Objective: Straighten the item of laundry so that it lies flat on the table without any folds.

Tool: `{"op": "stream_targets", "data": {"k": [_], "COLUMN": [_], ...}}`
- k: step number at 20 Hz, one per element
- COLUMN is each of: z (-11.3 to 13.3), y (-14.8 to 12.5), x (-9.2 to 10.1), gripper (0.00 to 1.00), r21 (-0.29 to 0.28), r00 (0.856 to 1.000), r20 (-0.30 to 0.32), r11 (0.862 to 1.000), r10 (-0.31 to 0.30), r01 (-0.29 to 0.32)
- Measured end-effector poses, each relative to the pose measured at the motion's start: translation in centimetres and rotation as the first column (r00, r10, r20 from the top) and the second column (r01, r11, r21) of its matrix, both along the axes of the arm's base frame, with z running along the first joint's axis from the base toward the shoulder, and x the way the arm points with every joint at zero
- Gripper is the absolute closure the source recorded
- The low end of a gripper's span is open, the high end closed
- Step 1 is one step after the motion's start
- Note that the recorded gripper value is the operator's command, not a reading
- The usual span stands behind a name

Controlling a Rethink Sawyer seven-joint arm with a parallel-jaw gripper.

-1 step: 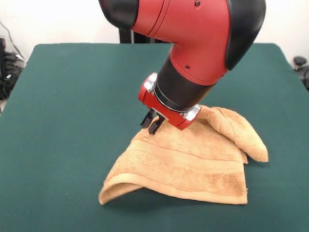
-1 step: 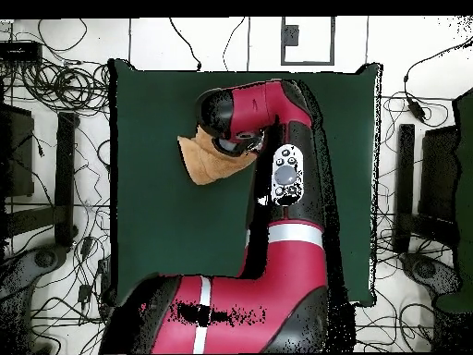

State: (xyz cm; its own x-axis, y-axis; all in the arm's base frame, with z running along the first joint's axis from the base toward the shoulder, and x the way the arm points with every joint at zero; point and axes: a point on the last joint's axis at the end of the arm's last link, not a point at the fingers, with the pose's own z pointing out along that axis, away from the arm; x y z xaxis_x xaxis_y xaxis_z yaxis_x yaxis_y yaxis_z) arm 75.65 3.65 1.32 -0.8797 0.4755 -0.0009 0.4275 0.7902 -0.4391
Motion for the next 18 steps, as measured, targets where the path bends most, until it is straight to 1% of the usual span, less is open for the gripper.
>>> {"op": "stream_targets", "data": {"k": [3,7,9,12,13,18], "z": [1.0,2.8,4.0,5.4,6.2,8.2], "y": [0.2,0.1,-0.2,-0.4,-0.5,-0.6], "x": [0.1,0.3,0.4,0.5,0.6,1.0], "gripper": [1.0,1.0,1.0,1.0,1.0,1.0], "r21": [-0.025,-0.066,-0.091,-0.117,-0.13,-0.151], "r00": [0.999,0.994,0.988,0.979,0.973,0.958], "r20": [-0.032,-0.093,-0.131,-0.17,-0.188,-0.221], "r11": [1.0,0.997,0.993,0.988,0.985,0.977], "r10": [-0.013,-0.049,-0.08,-0.116,-0.137,-0.183], "r01": [0.012,0.043,0.069,0.097,0.113,0.152]}}
